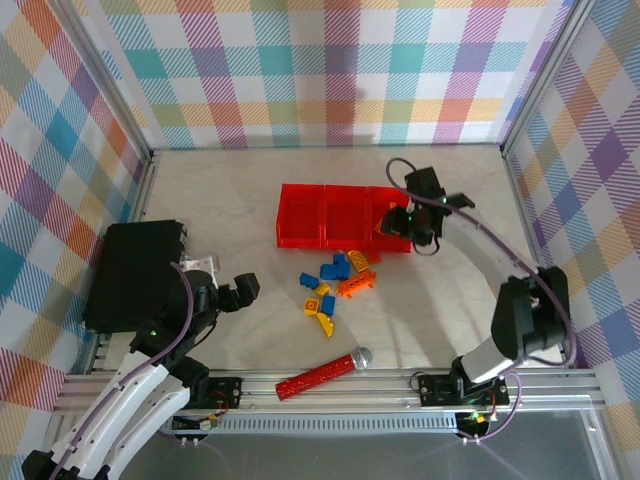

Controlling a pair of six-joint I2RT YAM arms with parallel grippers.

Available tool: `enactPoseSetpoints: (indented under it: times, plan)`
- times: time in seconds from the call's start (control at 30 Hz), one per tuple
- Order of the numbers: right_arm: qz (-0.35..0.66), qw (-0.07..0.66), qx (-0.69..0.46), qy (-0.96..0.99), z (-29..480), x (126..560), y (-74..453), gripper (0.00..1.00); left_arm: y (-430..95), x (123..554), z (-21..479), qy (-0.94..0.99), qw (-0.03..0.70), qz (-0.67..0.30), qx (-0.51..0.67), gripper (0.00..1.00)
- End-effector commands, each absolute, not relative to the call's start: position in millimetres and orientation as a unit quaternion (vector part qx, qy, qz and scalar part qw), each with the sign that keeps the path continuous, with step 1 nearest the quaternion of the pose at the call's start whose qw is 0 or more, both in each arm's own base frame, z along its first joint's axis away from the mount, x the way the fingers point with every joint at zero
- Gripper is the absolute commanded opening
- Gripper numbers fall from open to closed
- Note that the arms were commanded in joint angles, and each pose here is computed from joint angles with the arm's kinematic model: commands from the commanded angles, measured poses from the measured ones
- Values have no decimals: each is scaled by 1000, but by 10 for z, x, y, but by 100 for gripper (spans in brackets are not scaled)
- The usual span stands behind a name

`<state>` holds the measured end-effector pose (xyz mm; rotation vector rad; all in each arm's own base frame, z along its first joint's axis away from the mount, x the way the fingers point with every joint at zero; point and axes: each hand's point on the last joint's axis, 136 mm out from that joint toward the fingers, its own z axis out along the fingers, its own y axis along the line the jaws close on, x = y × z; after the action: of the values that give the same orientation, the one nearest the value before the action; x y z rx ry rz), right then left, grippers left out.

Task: Sort the legos into containers by color
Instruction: Pick up the lego from the center of the table.

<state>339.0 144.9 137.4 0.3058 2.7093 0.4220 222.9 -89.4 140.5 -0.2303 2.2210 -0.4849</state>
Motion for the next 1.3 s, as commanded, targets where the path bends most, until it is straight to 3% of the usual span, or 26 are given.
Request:
enactPoseSetpoints:
  times: [0.0, 0.17, 0.43, 1.27]
  plan:
    - [164, 178, 209, 948, 1262, 3024, 1548, 67, -974, 2276, 1399, 878, 421, -209, -91, 100]
    - [159, 193, 289, 924, 1115, 2672, 1646, 70, -997, 2295, 1382, 878, 423, -207, -85, 100]
    - [101, 200, 351, 909, 913, 2570, 1843, 68, -996, 2287, 1269, 878, 419, -209, -95, 100]
    - [99, 149, 327, 928, 428, 2698, 2437, 67, -926, 2261, 1305, 882, 424, -186, -84, 100]
